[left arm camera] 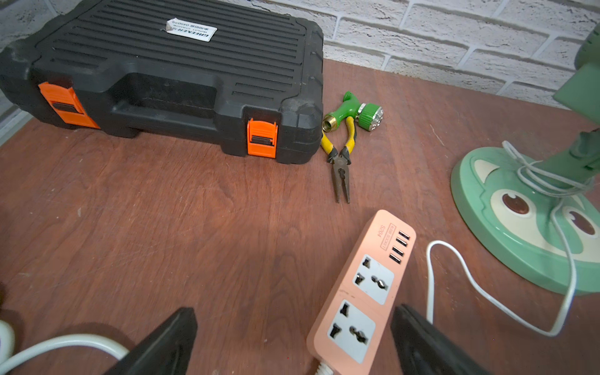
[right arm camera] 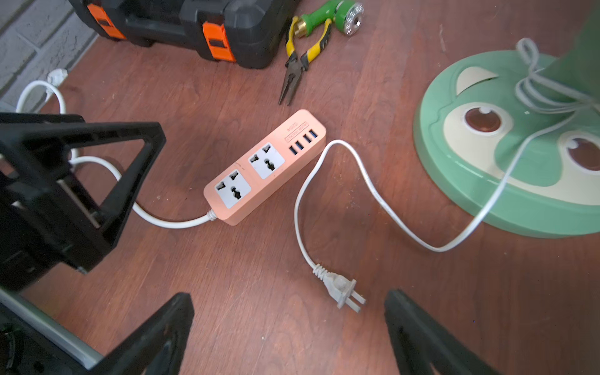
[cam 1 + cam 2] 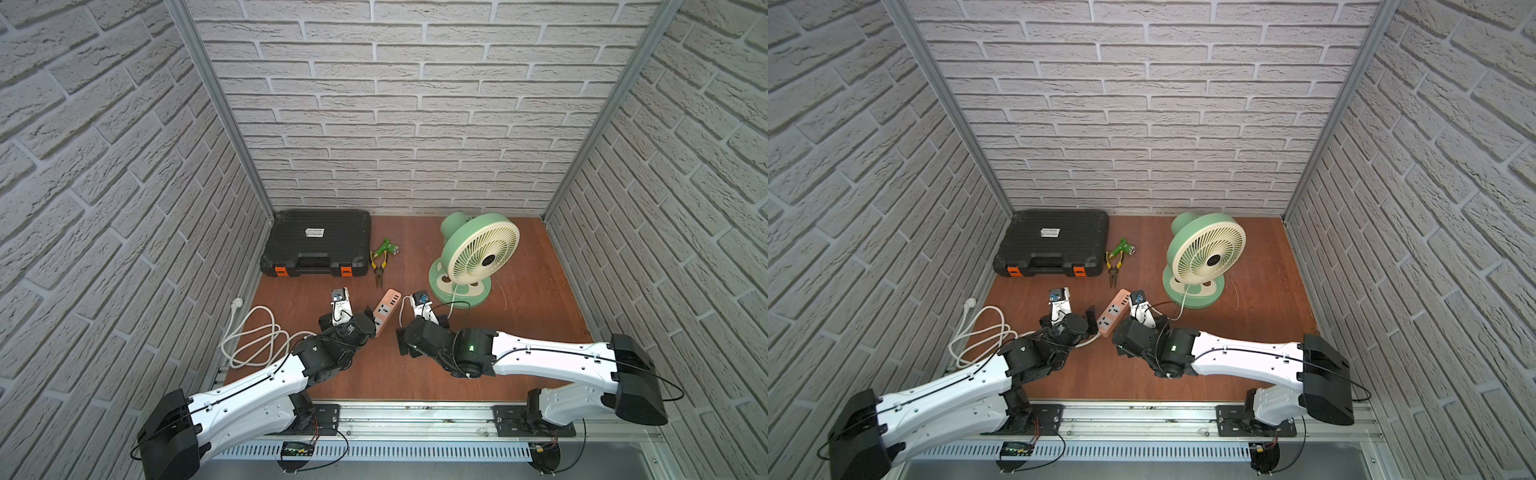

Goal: Plug the desk fan into the power strip
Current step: Pick up the plug from the center of the board.

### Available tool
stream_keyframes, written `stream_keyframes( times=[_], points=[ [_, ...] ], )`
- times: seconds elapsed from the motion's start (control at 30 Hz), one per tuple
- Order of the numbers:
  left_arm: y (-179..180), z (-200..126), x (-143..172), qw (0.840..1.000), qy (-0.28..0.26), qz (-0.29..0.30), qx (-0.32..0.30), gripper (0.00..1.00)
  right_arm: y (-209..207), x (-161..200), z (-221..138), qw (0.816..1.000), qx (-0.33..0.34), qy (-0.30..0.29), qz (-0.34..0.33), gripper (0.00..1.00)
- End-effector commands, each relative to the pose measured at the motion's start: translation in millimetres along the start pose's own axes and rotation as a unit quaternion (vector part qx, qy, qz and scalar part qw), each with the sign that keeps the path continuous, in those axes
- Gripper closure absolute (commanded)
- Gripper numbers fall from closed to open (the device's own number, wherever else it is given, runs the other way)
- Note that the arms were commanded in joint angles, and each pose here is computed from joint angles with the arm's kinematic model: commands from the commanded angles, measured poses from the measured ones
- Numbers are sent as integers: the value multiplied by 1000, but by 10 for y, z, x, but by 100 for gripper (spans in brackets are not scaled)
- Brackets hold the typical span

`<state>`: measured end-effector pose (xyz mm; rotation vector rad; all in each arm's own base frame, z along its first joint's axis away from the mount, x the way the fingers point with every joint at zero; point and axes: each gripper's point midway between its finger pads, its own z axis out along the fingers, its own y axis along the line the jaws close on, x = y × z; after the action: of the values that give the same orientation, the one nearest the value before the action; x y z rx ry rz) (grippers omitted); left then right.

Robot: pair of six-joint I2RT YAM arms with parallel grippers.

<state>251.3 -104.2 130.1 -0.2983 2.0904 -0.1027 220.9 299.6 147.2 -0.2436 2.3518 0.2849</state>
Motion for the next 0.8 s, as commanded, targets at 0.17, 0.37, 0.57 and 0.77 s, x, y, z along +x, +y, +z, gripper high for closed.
stream_keyframes(
  times=[0.17, 0.37, 0.57, 0.77],
  points=[
    [8, -32, 22, 996, -27, -74, 43, 2, 59, 202, 515, 997, -18, 69, 20, 15],
    [-8, -33, 36, 996, -24, -71, 49, 2, 93, 349, 873, 995, -9, 97, 17, 23],
    [-17, -35, 16, 995, -30, -75, 53, 2, 47, 427, 1105, 994, 3, 108, 8, 32],
    [-54, -9, 61, 995, -28, -75, 64, 2, -71, 488, 1202, 993, 18, 114, 10, 39]
  ],
)
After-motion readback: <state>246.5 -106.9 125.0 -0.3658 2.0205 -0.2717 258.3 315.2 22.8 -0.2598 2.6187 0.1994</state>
